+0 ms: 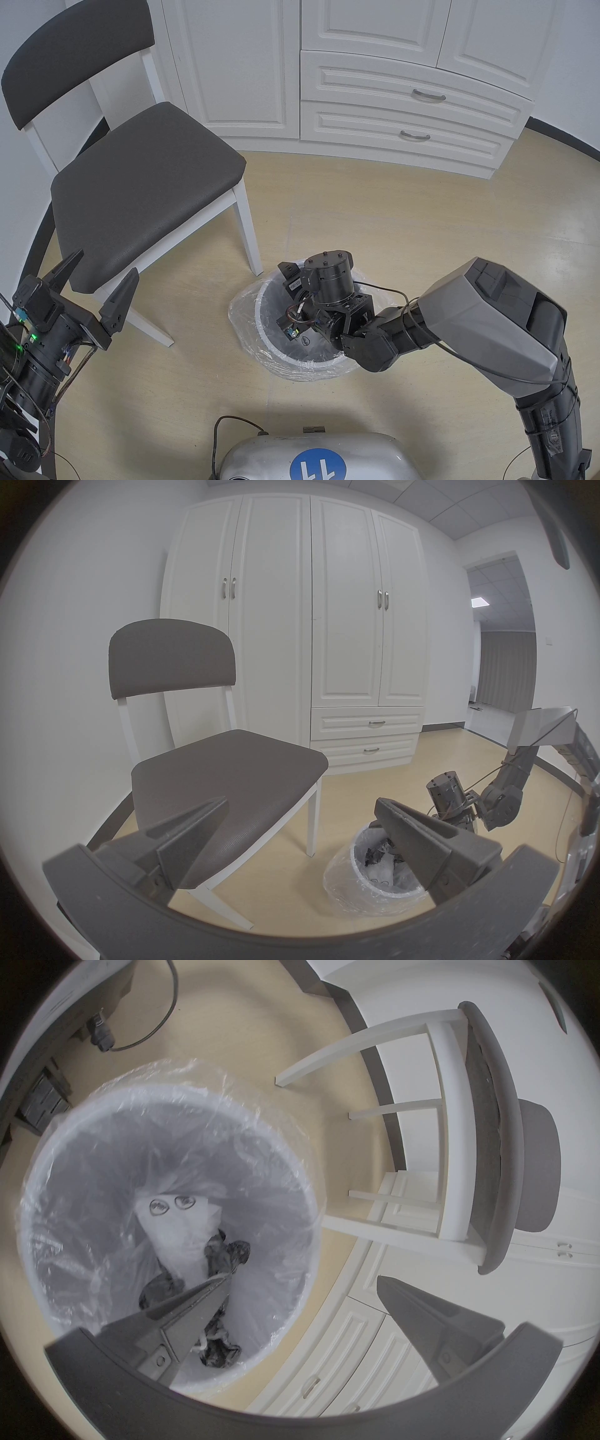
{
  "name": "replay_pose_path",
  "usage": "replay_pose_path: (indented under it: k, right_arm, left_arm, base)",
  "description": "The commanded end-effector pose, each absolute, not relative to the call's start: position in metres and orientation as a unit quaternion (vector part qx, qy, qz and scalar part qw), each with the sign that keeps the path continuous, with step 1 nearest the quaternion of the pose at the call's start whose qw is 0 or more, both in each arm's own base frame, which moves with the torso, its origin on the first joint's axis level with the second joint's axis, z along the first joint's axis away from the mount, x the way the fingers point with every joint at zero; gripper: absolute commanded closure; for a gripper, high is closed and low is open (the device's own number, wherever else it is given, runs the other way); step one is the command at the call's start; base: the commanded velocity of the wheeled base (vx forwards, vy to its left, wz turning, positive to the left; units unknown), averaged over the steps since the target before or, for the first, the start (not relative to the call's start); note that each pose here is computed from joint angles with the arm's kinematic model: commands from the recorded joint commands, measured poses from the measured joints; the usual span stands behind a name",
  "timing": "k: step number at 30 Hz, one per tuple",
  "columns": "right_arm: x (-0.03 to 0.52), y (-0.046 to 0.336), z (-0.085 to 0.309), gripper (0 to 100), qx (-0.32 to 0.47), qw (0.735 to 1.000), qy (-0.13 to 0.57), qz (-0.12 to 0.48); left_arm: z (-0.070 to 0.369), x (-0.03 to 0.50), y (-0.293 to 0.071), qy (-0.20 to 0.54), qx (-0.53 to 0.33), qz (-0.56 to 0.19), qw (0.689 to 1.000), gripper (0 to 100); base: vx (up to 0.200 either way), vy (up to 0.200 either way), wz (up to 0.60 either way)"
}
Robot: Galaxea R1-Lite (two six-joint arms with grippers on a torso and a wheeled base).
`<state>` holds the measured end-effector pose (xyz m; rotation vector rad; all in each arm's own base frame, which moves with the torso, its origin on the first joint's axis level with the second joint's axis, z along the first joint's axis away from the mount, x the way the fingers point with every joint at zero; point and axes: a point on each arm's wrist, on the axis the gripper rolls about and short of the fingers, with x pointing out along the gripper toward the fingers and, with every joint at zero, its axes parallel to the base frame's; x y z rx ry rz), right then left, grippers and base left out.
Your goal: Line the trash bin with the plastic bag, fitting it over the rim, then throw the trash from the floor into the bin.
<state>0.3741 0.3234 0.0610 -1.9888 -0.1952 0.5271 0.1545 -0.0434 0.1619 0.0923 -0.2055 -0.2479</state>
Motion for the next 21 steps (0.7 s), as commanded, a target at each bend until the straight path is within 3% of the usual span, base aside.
replay_pose_path:
  k: [1, 3, 8, 9, 10, 13, 14, 17, 21]
  right_arm:
    - [0.372, 0.325, 0.066, 0, -0.823, 0.517, -0.086, 0.218]
    - [0.367, 0.325, 0.074, 0, -0.815, 0.529, -0.09, 0.218]
    - [0.33, 0.33, 0.107, 0, -0.768, 0.588, -0.103, 0.231]
    - [0.33, 0.33, 0.107, 0, -0.768, 0.588, -0.103, 0.231]
    - [0.308, 0.326, 0.127, 0, -0.736, 0.626, -0.101, 0.236]
    - [0.283, 0.31, 0.146, 0, -0.688, 0.687, -0.069, 0.221]
    - [0.271, 0.3, 0.155, 0, -0.653, 0.727, -0.055, 0.207]
    - [0.249, 0.276, 0.179, 0, -0.573, 0.804, -0.039, 0.156]
    - [0.228, 0.229, 0.214, 0, -0.511, 0.854, -0.034, 0.097]
  left_arm:
    - [0.162, 0.155, -0.042, -0.102, 0.046, -0.12, 0.986, 0]
    - [0.162, 0.155, -0.042, -0.103, 0.046, -0.12, 0.986, 0]
    - [0.162, 0.155, -0.042, -0.103, 0.046, -0.119, 0.986, 0]
    - [0.162, 0.155, -0.042, -0.103, 0.046, -0.119, 0.986, 0]
    - [0.162, 0.155, -0.042, -0.104, 0.046, -0.119, 0.986, 0]
    - [0.162, 0.155, -0.042, -0.103, 0.046, -0.118, 0.987, 0]
    - [0.162, 0.155, -0.041, -0.103, 0.046, -0.117, 0.987, 0]
    - [0.162, 0.156, -0.039, -0.101, 0.046, -0.111, 0.988, 0]
    - [0.161, 0.157, -0.036, -0.1, 0.046, -0.1, 0.989, 0]
  base:
    - [0.0, 0.0, 0.0]
    - [0.0, 0.0, 0.0]
    - [0.0, 0.0, 0.0]
    - [0.0, 0.0, 0.0]
    - [0.0, 0.0, 0.0]
    - [0.0, 0.0, 0.0]
    - [0.0, 0.0, 0.0]
    - [0.0, 0.0, 0.0]
    - [0.0, 0.0, 0.0]
